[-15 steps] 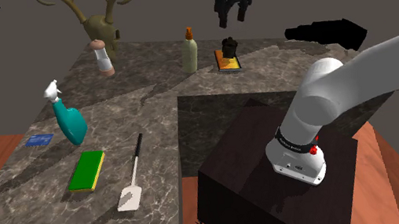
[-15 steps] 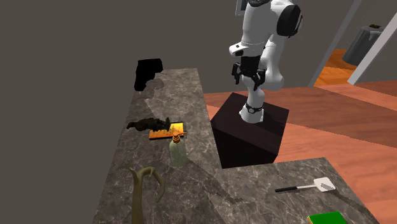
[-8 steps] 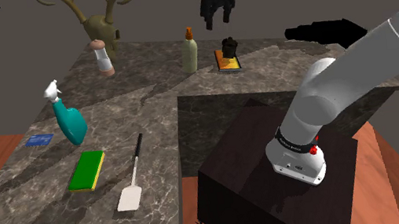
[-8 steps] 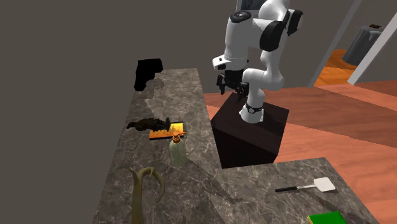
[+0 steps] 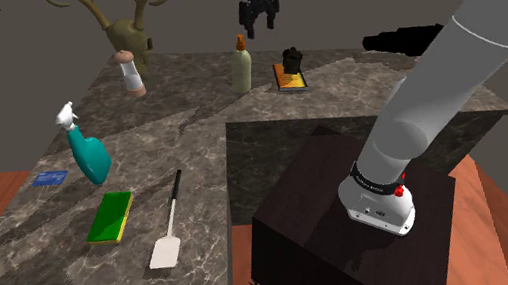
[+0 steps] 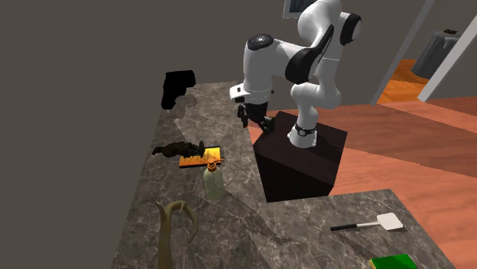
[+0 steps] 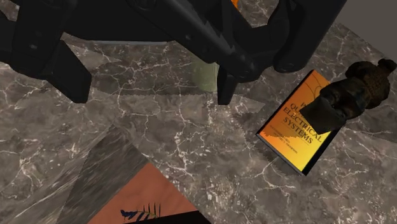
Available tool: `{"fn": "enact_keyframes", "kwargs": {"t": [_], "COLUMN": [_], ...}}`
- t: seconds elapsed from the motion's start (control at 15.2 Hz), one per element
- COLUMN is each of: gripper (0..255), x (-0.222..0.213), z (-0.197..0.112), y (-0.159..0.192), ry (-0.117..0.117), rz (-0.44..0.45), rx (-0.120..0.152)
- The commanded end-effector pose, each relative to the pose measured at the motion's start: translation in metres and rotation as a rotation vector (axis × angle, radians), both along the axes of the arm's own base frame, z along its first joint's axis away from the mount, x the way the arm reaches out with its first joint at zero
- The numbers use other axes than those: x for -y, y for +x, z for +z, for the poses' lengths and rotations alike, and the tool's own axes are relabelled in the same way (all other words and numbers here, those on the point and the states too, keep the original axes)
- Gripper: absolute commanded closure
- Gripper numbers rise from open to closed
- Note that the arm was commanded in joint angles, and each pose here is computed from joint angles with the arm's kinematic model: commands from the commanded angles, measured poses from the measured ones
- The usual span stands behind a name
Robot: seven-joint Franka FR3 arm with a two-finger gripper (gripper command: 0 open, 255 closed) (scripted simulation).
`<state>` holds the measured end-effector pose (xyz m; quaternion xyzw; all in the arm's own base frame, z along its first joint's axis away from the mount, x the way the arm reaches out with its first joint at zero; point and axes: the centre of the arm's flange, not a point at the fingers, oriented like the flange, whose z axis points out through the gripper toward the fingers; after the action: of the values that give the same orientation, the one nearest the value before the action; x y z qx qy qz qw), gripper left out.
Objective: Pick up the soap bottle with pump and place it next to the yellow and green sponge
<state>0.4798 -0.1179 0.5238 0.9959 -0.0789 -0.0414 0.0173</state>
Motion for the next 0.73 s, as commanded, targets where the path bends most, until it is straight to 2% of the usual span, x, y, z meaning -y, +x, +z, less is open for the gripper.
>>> {"fn": "enact_keyframes", "kwargs": {"t": [0.0,0.66], "gripper": [0,0], "x": [0.011,0.068], "z": [-0.01,-0.058], "y": [0.021,0.129], "ry": [-0.012,-0.069], "rz": [0.004,0.02], "rx": [-0.005,-0.031]}}
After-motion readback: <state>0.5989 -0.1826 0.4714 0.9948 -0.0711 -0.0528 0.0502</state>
